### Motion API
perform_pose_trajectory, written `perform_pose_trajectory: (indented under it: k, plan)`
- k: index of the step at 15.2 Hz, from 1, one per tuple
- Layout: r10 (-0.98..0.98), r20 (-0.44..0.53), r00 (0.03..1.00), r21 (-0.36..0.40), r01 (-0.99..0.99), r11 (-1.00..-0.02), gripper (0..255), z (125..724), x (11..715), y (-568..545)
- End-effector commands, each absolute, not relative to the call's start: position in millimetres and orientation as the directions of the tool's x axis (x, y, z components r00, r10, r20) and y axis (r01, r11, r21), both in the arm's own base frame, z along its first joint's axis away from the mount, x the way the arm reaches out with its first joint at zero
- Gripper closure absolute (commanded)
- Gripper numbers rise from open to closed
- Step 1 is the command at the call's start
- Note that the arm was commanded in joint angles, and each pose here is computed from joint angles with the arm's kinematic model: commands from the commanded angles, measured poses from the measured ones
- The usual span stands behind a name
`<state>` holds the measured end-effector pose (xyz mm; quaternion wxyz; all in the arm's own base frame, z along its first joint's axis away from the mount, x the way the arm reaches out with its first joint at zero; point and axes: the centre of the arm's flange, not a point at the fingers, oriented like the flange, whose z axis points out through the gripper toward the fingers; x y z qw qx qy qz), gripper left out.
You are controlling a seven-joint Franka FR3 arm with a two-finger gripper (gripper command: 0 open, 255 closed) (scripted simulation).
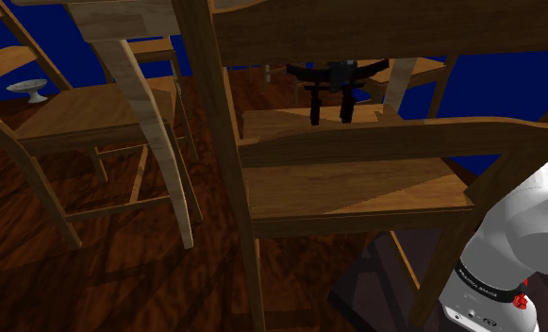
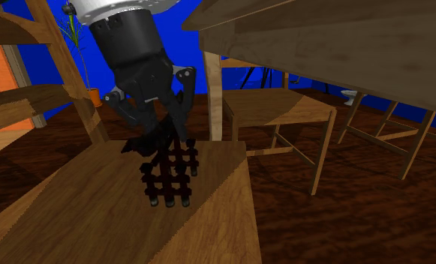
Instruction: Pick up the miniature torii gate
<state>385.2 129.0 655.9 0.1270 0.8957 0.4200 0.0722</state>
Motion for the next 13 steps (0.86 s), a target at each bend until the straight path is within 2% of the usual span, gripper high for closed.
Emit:
perform_pose_trajectory:
  k: [1,13]
  plan:
    - [0.771,0.023,0.637,0.288,0.734,-0.615,255,667,385,129]
    - [0.771,0.023,0.637,0.288,0.734,-0.615,255,720,385,129]
